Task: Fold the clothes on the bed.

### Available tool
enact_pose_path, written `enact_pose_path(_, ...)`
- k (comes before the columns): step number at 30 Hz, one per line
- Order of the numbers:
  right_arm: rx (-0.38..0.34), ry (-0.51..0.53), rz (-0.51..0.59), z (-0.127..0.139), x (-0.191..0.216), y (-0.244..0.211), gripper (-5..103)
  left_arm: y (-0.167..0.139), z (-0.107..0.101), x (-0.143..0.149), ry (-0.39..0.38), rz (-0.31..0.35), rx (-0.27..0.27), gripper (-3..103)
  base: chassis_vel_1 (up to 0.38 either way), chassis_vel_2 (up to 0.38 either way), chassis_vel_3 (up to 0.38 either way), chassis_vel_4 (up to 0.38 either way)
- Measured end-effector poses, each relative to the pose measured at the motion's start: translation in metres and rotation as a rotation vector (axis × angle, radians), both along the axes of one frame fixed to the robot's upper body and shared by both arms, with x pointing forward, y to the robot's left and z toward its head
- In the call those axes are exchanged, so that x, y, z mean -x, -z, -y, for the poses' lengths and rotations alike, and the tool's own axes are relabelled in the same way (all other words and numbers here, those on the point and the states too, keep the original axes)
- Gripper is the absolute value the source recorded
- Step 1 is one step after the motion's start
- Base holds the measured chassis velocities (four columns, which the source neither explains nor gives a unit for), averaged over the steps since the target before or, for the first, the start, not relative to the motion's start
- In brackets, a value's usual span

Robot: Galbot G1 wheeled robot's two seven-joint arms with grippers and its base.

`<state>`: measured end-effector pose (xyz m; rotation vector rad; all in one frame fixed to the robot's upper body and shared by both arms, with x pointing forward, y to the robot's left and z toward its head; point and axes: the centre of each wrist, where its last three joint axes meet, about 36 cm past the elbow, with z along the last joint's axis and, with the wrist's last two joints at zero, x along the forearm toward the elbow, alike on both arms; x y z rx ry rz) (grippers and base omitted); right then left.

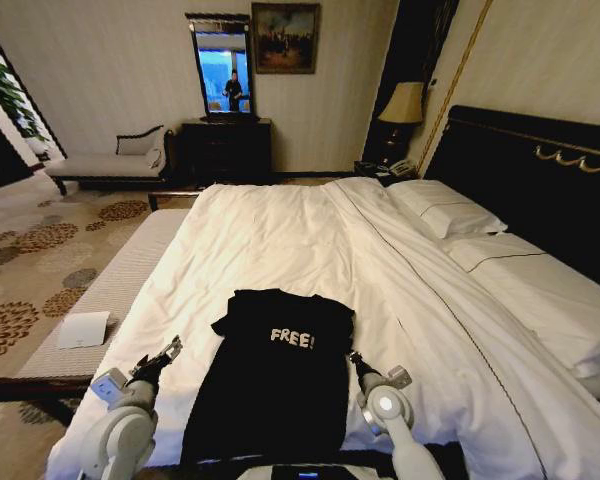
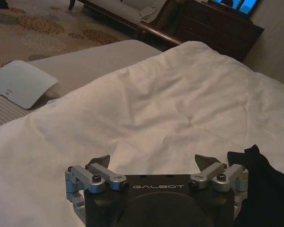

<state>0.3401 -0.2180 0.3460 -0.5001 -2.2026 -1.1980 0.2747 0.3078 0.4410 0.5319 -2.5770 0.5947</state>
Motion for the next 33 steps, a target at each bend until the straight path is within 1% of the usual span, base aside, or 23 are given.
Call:
enact_pose_path(2,0.000,0.000,0.001,0.000,0.000,0.000,15,0.000,0.000,0.000,0.000,-0.001,0.001,100,0.000,0.000,0.000,0.000)
enact_pose_path(5,-0.002,0.001,0.005,0.000,-0.003,-0.001,3,0.003,0.004,0.000,0.000,-0.008,0.015,100,0.000,0.000,0.000,0.000)
enact_pose_path(6,-0.002,0.003,0.006,0.000,-0.004,-0.001,1,0.004,0.004,0.000,0.000,-0.009,0.016,100,0.000,0.000,0.000,0.000)
enact_pose_path(10,-0.001,0.010,0.008,0.002,-0.004,-0.001,0,0.004,0.004,-0.001,-0.002,-0.012,0.019,100,0.000,0.000,0.000,0.000)
enact_pose_path(11,0.001,0.011,0.007,0.002,-0.004,-0.001,0,0.004,0.004,0.000,-0.004,-0.015,0.030,100,0.000,0.000,0.000,0.000)
enact_pose_path(18,0.004,0.025,0.004,0.004,0.000,0.000,0,0.004,0.005,-0.001,-0.004,-0.018,0.040,100,0.000,0.000,0.000,0.000)
enact_pose_path(23,0.001,0.027,0.001,0.002,0.008,0.001,0,0.008,0.007,-0.001,-0.004,-0.028,0.050,100,0.000,0.000,0.000,0.000)
enact_pose_path(25,0.011,0.027,0.002,-0.001,0.011,0.002,0,0.008,0.007,0.000,-0.005,-0.028,0.051,100,0.000,0.000,0.000,0.000)
enact_pose_path(26,0.011,0.026,0.001,-0.002,0.013,0.002,5,0.008,0.007,0.000,-0.006,-0.028,0.051,100,0.000,0.000,0.000,0.000)
enact_pose_path(27,0.011,0.026,0.001,-0.002,0.013,0.002,5,0.008,0.007,0.000,-0.006,-0.028,0.051,100,0.000,0.000,0.000,0.000)
enact_pose_path(30,0.004,0.025,0.004,-0.005,0.015,0.002,20,0.005,0.004,0.000,-0.009,-0.021,0.046,100,0.000,0.000,0.000,0.000)
enact_pose_path(33,0.001,0.028,0.007,-0.006,0.013,0.002,21,0.005,0.002,0.001,-0.008,-0.020,0.040,100,0.000,0.000,0.000,0.000)
